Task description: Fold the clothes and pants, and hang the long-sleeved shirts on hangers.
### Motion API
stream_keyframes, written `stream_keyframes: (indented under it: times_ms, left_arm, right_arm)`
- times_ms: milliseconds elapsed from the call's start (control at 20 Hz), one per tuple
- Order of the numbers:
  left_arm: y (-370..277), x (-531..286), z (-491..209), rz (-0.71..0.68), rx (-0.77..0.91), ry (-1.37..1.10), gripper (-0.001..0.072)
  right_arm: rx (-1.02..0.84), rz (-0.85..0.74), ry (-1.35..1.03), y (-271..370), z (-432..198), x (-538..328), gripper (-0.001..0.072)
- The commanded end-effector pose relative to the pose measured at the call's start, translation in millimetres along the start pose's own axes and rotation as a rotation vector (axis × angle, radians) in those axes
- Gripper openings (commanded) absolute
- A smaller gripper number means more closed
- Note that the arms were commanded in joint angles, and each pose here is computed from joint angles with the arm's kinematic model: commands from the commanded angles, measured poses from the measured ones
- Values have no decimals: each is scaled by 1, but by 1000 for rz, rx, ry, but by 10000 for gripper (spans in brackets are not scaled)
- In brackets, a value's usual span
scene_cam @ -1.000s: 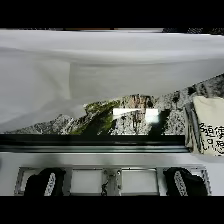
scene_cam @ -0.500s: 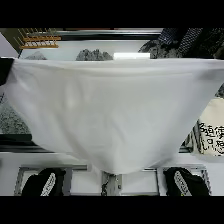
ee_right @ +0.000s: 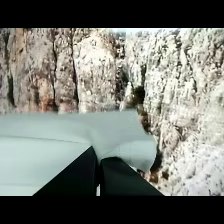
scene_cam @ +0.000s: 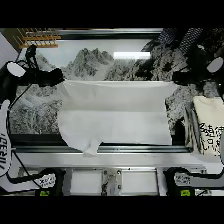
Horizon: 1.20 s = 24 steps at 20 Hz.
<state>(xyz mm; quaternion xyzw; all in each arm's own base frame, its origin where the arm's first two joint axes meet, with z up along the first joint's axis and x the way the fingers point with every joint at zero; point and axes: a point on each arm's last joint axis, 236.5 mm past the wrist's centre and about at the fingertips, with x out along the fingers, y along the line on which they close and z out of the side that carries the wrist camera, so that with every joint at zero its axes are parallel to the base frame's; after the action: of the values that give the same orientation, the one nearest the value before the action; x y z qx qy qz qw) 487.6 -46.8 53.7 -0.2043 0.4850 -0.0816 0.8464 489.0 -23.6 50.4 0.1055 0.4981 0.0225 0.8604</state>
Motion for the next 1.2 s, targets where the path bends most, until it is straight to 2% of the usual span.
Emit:
stream_keyframes:
  times_ms: [0, 250, 400, 750, 800, 850, 900, 950, 1150]
  left_arm:
    - [14, 51, 16, 5, -1, 31, 7]
    - [35, 52, 22, 29, -12, 39, 7]
    - [57, 52, -11, 104, 5, 84, 7]
    - [82, 68, -90, 146, -45, 126, 7]
    - [84, 68, -94, 149, -55, 126, 8]
    - [83, 66, -96, 150, -62, 128, 88]
    - [83, 61, -92, 150, -72, 116, 388]
    - [82, 51, -84, 149, -92, 86, 475]
    - [79, -12, -69, 158, -93, 20, 477]
  right_arm:
    - [69, 39, -43, 13, 17, 52, 11]
    - [79, 19, -16, 11, 8, 49, 10]
    - [89, 8, 55, 7, -28, 54, 10]
    - [130, 4, 219, 5, -117, 84, 16]
    - [136, 10, 230, 7, -121, 85, 37]
    - [144, 19, 228, 9, -120, 84, 241]
    - [152, 31, 214, 13, -116, 79, 511]
    - [145, 34, 195, 15, -111, 70, 584]
    - [11, -37, 167, 3, -111, 2, 584]
